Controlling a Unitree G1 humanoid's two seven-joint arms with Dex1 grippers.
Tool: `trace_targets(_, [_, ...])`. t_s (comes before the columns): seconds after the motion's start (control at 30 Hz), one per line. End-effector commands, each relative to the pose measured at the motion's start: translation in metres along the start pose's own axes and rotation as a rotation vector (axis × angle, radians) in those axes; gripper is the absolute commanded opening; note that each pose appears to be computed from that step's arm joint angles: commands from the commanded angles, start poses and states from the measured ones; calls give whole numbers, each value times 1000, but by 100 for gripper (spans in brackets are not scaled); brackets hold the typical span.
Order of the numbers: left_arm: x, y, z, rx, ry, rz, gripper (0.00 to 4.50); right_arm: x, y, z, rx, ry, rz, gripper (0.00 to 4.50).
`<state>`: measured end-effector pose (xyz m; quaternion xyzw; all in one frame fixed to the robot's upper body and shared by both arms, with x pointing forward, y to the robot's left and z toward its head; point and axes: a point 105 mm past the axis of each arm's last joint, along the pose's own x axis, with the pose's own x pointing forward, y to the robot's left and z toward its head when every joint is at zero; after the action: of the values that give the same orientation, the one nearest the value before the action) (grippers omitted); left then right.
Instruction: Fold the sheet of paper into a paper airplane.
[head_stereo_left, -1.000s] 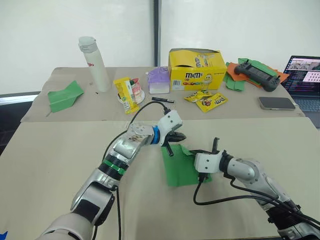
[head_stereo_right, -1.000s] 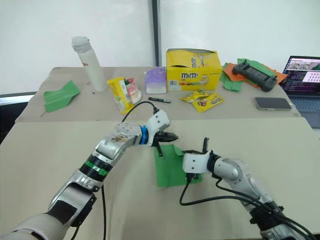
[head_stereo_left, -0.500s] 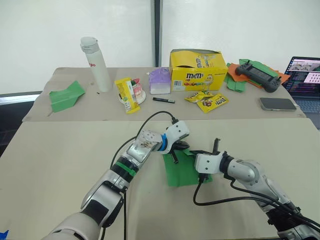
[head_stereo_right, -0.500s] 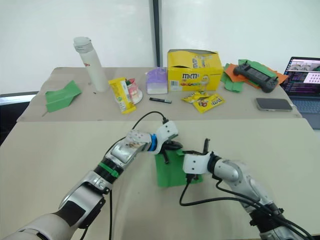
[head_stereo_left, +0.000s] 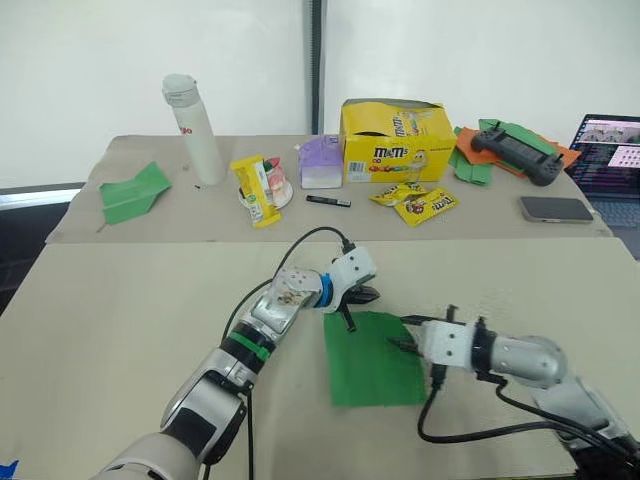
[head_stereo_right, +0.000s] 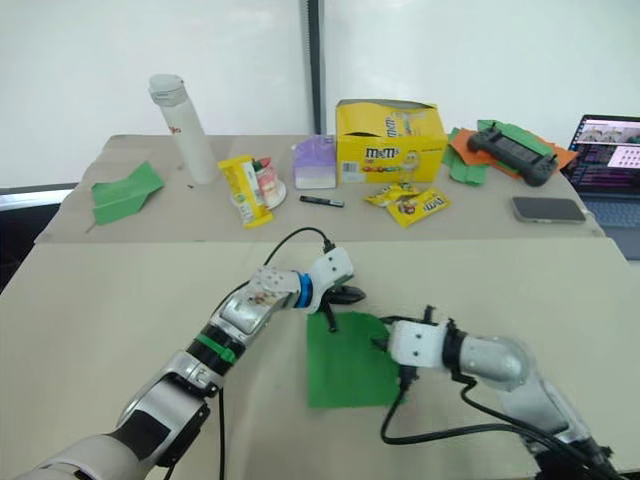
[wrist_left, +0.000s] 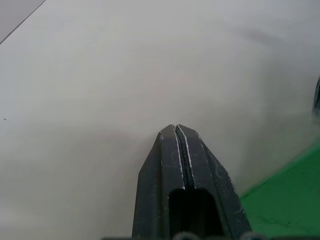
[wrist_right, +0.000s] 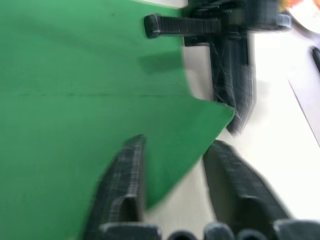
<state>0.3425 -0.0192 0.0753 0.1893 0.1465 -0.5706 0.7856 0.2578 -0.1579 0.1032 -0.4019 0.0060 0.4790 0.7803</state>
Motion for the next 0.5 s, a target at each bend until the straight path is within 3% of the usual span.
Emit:
trace_targets(0.03, [1,-9,-24,-34,69,-33,0,-13,-20,11,-45,-28,-46,336])
trace_targets(0.1, [0,-7,-21,-57,44,-18,0,-8,-18,13,-51,-40,-42,411])
trace_targets(0.17, [-1,-3,-15,-71,13,-4,0,-3,-15,17,-27,-66,-47,448])
trace_targets(0.37, [-11,5,2,-117,-80,19,0,-13,-22,17,395,-149,-127,448])
trace_targets(0.5, [-24,7,23,-102,-173,4,0,-18,-2,-10,757,-42,-77,448])
